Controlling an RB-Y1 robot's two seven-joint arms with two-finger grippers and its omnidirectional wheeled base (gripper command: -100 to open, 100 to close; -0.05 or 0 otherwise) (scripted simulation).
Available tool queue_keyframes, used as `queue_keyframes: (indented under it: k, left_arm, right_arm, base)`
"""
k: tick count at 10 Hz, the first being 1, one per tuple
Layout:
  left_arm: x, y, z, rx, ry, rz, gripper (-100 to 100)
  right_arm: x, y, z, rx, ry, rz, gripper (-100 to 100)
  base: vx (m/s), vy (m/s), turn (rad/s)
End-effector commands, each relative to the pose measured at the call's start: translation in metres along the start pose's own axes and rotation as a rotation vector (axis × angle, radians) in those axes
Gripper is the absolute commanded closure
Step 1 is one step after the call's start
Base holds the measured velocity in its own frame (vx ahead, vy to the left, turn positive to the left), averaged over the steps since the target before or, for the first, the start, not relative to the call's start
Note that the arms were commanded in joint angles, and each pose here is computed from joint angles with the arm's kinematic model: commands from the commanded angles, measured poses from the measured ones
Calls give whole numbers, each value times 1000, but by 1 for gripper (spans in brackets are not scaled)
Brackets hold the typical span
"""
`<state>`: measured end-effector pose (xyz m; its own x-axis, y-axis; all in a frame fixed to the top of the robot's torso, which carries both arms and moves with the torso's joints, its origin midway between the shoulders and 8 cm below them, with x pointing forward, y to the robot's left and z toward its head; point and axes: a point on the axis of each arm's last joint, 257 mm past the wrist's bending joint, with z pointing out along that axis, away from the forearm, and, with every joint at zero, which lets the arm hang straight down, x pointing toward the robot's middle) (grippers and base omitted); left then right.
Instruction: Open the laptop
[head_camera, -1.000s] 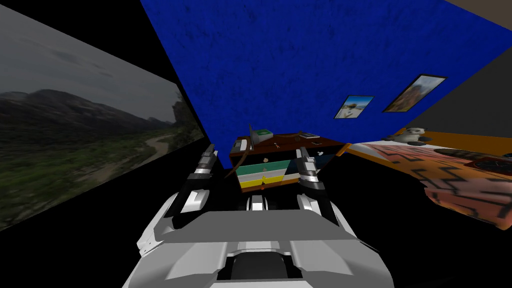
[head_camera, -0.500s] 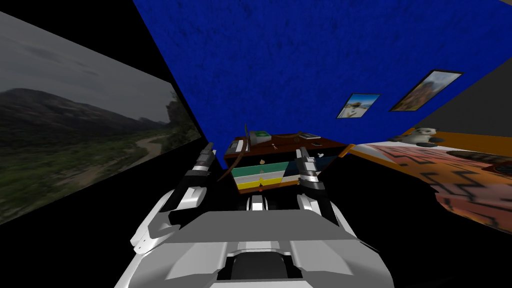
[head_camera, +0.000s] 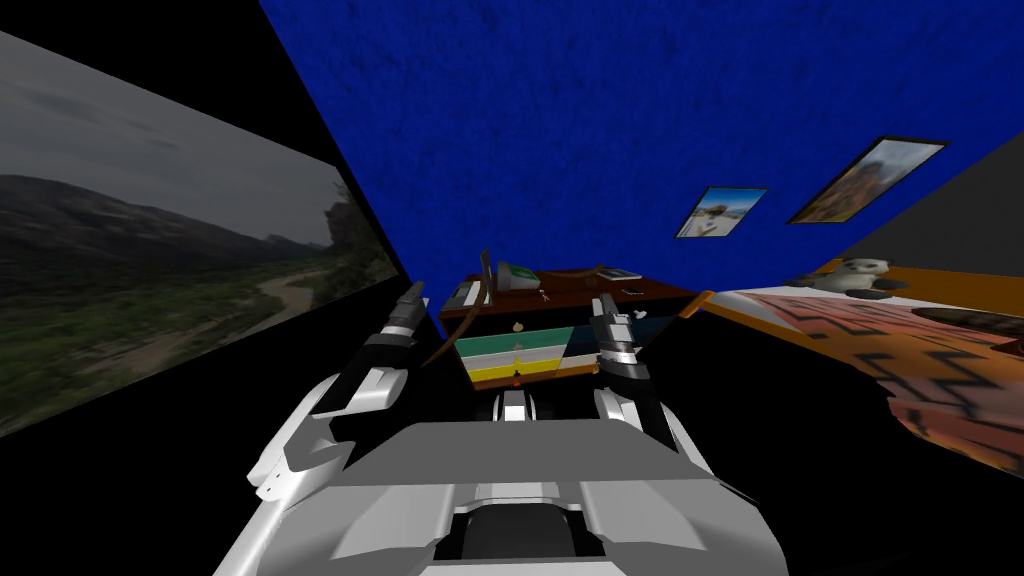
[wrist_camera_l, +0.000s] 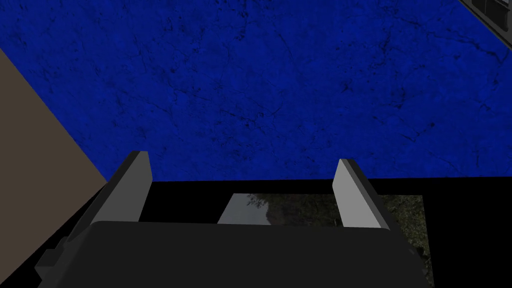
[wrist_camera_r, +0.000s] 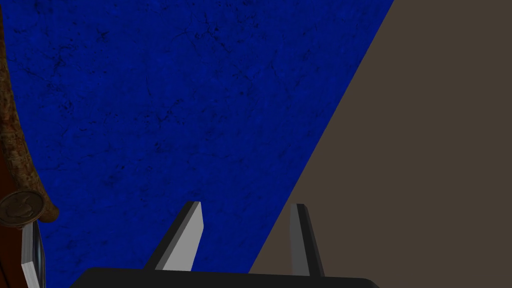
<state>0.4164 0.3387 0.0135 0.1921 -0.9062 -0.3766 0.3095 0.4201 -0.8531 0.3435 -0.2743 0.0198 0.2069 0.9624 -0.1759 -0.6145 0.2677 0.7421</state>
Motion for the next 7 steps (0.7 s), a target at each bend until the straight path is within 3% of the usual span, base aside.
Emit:
queue_keyframes:
  k: [1,7]
  left_arm:
    - [-8,5,5,-39,-2,8,-100]
    - [-31,6,19,-108,-8,38,-100]
  right_arm:
    - [0,0,0,0,0,0,0]
    - [0,0,0,0,0,0,0]
  base:
    - [46,-140,26]
    - [45,-114,35]
